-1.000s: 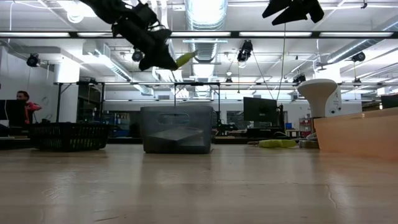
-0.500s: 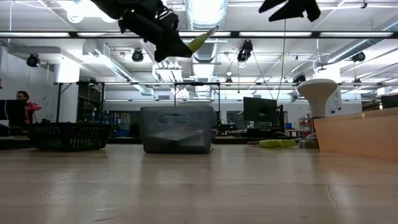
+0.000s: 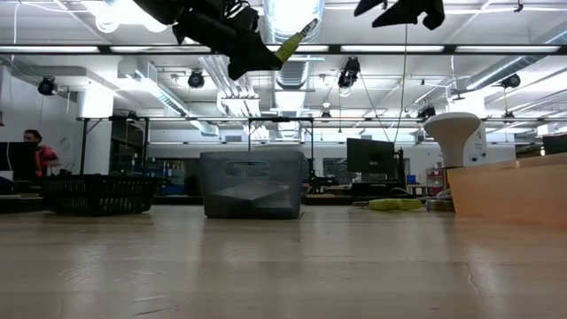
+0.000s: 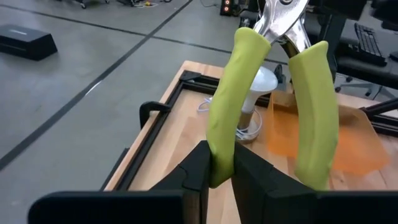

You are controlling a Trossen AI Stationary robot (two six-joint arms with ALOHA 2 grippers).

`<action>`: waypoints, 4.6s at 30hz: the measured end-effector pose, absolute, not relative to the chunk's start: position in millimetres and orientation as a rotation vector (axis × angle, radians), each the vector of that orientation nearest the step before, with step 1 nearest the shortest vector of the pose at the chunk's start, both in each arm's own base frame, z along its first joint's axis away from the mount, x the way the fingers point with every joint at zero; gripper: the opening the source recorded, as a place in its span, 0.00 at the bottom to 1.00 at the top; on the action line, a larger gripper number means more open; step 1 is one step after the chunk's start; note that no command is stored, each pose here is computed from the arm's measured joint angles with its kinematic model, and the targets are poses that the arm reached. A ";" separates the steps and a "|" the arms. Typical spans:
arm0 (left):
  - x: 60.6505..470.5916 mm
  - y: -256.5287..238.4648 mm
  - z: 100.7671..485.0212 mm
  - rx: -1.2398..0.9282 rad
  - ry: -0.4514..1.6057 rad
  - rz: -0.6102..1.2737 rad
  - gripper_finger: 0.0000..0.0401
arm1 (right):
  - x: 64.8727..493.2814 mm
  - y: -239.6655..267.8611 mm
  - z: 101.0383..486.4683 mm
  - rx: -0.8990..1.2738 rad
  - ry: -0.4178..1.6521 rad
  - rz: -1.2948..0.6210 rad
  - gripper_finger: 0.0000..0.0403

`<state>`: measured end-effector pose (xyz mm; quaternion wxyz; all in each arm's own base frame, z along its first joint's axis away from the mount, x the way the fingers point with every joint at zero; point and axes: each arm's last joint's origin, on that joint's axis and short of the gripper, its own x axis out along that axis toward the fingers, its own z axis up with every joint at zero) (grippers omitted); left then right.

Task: Pick & Place School Supplies
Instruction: Put the left light green hole puncher into the orange bin

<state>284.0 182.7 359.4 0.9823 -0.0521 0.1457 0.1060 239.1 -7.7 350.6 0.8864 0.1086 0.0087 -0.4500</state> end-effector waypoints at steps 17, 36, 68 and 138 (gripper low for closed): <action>286.1 180.3 361.9 -0.063 0.268 0.166 0.13 | 259.3 -0.8 334.6 -0.091 0.265 -0.549 0.56; 299.2 163.4 369.1 0.141 0.136 0.024 0.13 | 285.8 -18.3 340.9 -0.114 0.072 -0.468 0.56; 306.4 149.3 381.0 0.218 0.000 -0.092 0.13 | 308.4 -22.5 336.7 -0.153 -0.058 -0.363 0.56; 309.6 143.0 379.5 0.255 0.007 -0.105 0.21 | 313.7 -28.9 336.2 -0.103 -0.118 -0.286 0.14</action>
